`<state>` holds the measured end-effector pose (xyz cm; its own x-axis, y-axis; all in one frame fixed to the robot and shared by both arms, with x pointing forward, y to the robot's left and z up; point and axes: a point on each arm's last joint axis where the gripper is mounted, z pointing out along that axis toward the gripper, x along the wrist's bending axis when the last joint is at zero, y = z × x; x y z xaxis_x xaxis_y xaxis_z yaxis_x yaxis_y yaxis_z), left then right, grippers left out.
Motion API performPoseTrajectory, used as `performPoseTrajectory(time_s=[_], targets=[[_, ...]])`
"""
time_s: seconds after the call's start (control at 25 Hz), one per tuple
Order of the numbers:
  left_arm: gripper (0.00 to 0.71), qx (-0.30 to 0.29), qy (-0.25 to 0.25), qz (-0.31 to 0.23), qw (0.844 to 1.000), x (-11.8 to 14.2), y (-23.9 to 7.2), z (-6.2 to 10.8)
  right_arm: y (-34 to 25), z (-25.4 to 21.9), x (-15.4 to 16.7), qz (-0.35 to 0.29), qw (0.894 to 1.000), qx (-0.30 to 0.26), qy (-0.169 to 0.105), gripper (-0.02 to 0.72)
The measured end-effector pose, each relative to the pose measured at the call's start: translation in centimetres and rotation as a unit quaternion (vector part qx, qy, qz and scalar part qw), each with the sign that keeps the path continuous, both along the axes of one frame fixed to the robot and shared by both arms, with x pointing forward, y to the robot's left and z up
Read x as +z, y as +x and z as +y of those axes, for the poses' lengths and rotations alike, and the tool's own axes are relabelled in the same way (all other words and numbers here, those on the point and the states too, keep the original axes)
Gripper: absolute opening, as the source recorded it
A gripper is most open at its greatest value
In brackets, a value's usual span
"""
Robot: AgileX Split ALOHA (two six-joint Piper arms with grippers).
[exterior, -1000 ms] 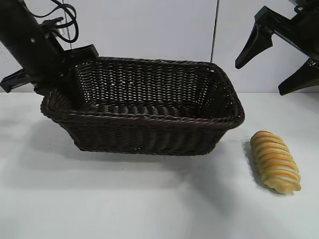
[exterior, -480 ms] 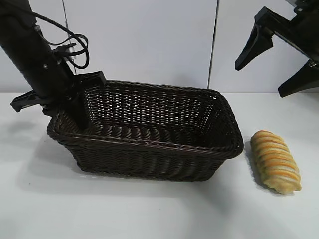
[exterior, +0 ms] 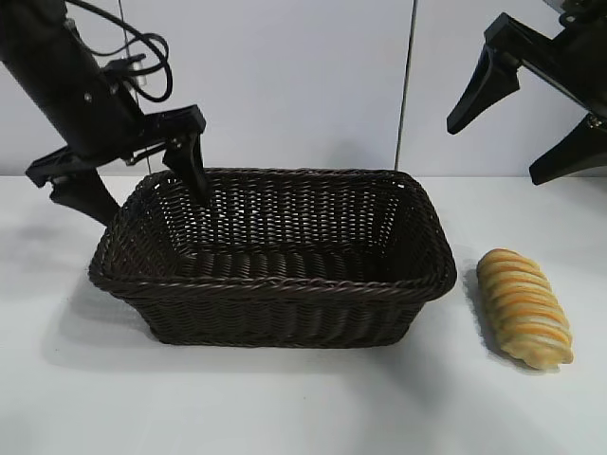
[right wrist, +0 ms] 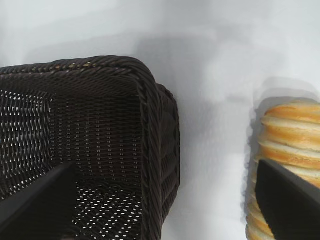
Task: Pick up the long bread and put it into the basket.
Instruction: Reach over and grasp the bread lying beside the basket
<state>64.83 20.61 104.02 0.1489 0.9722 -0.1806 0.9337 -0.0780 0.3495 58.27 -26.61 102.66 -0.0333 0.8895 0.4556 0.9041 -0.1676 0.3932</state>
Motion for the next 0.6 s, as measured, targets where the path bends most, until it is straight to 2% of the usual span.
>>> performPoseTrajectory(time_s=[0.12, 0.24, 0.36, 0.44, 0.52, 0.6], targets=[[0.694, 0.042, 0.018, -0.019, 0.999, 2.2, 1.1, 4.3, 0.0, 0.0, 0.0, 0.000, 1.000, 0.000, 0.000, 0.695], [0.694, 0.098, 0.028, -0.024, 0.995, 3.5, 1.5, 9.5, 0.0, 0.0, 0.0, 0.001, 1.000, 0.000, 0.001, 0.695], [0.694, 0.149, 0.044, -0.018, 0.988, 4.4, 0.9, 15.2, 0.0, 0.0, 0.0, 0.002, 1.000, 0.001, 0.001, 0.695], [0.694, 0.177, 0.059, -0.007, 0.982, 4.8, 0.2, 18.3, 0.0, 0.0, 0.0, 0.002, 1.000, 0.002, 0.001, 0.695], [0.694, 0.203, 0.063, -0.003, 0.977, 5.5, -0.8, 20.6, -0.1, 0.0, 0.0, 0.003, 1.000, 0.002, 0.001, 0.695], [0.694, 0.218, 0.068, -0.013, 0.974, 6.6, -1.9, 22.0, -0.1, 0.0, 0.0, 0.003, 1.000, 0.002, 0.001, 0.695]])
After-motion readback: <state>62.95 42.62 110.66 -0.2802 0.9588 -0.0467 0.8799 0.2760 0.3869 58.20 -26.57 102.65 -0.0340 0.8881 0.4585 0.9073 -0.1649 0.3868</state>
